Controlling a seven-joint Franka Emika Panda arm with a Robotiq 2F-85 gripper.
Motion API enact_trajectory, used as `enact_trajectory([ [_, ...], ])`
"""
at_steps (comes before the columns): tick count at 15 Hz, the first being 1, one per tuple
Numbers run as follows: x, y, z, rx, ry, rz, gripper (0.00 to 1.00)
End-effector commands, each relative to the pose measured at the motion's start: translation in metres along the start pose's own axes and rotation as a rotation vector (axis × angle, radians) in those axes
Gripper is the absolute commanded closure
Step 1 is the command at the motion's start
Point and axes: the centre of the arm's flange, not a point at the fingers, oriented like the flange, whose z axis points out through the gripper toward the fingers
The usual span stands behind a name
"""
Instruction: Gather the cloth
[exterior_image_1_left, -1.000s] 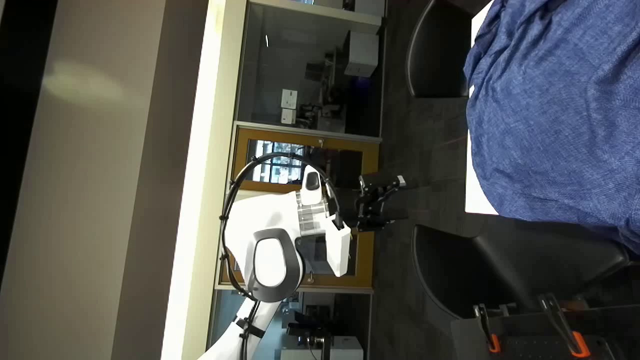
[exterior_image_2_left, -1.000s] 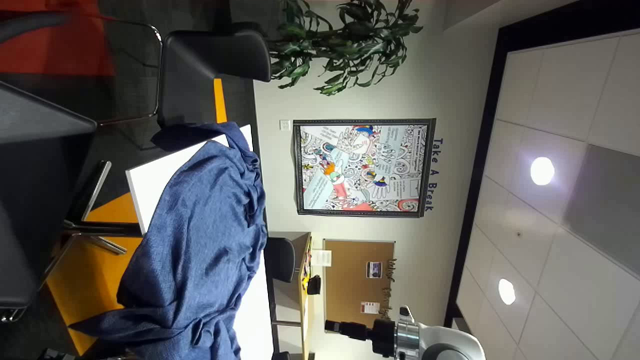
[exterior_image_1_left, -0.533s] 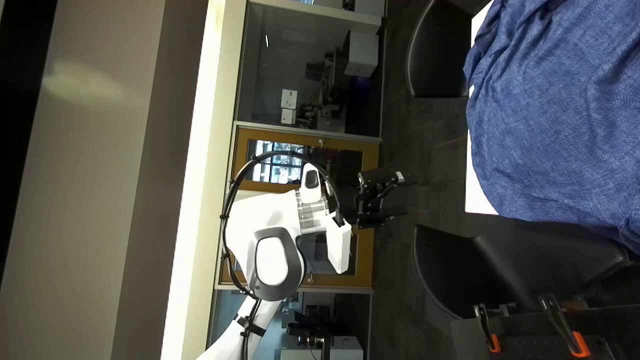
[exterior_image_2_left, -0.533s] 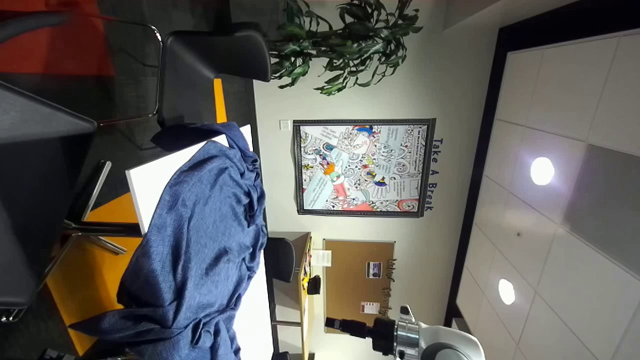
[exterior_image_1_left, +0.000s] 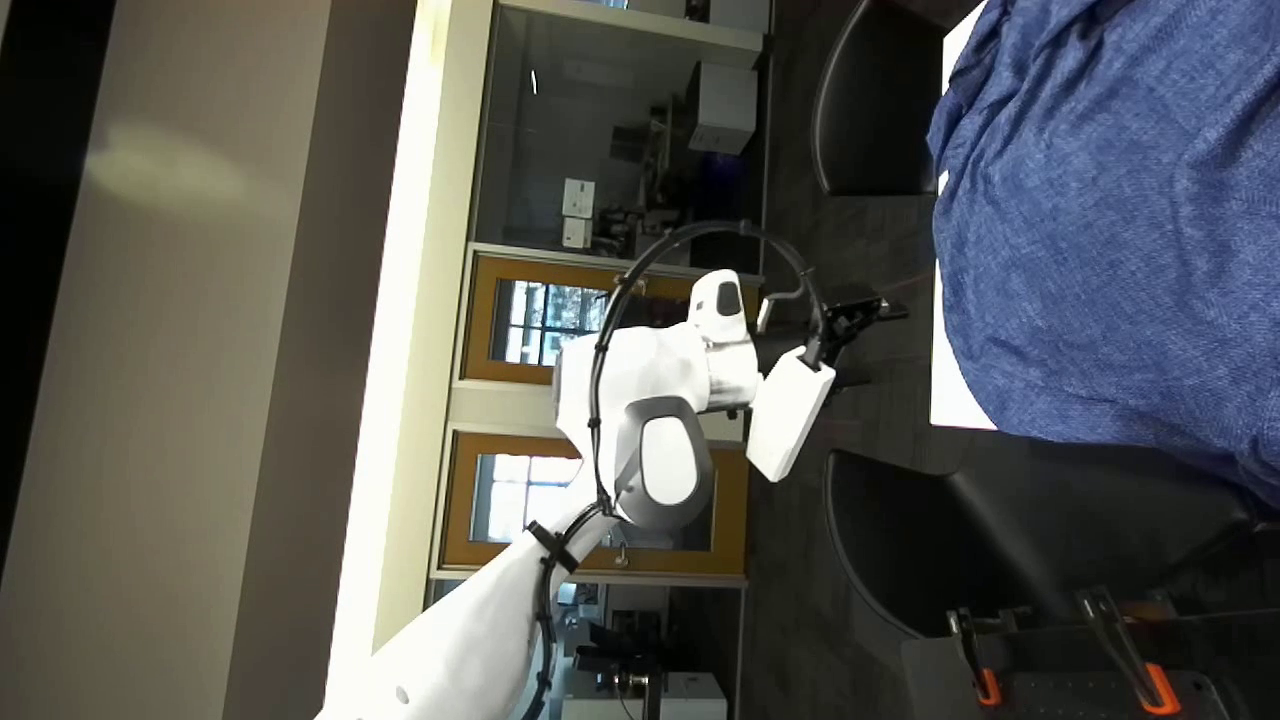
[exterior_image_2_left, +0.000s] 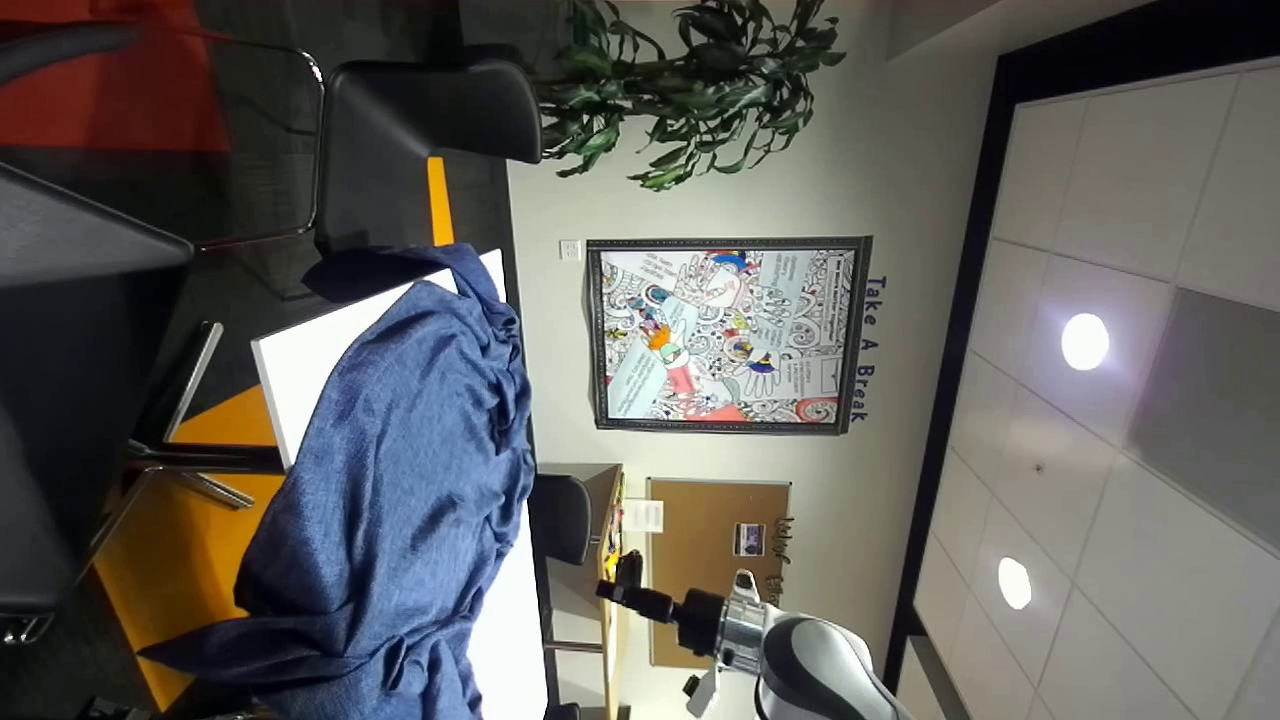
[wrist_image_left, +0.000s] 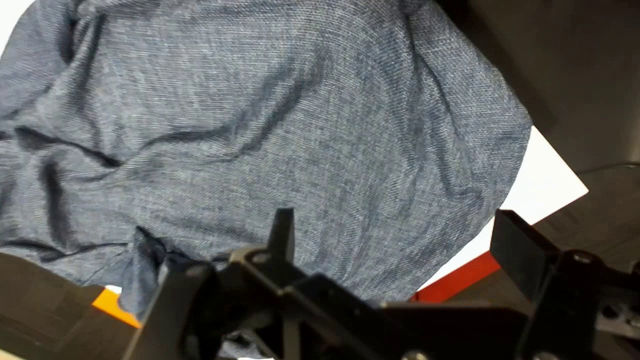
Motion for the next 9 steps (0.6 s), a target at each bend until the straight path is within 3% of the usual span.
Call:
enact_trajectory([
  [1,0.026,0.012,0.051,0.134,-0.025,-0.086,0.0],
  [4,0.035,-0.001,0.087,0.18,-0.059,-0.156,0.0],
  [6,0.039,-0.01,0.106,0.166,-0.092,-0.175,0.0],
  [7,0.026,-0.018,0.089,0.169,-0.074,-0.152,0.0],
  [9,0.031,-0.022,0.105,0.177,-0.103,-0.168,0.0],
])
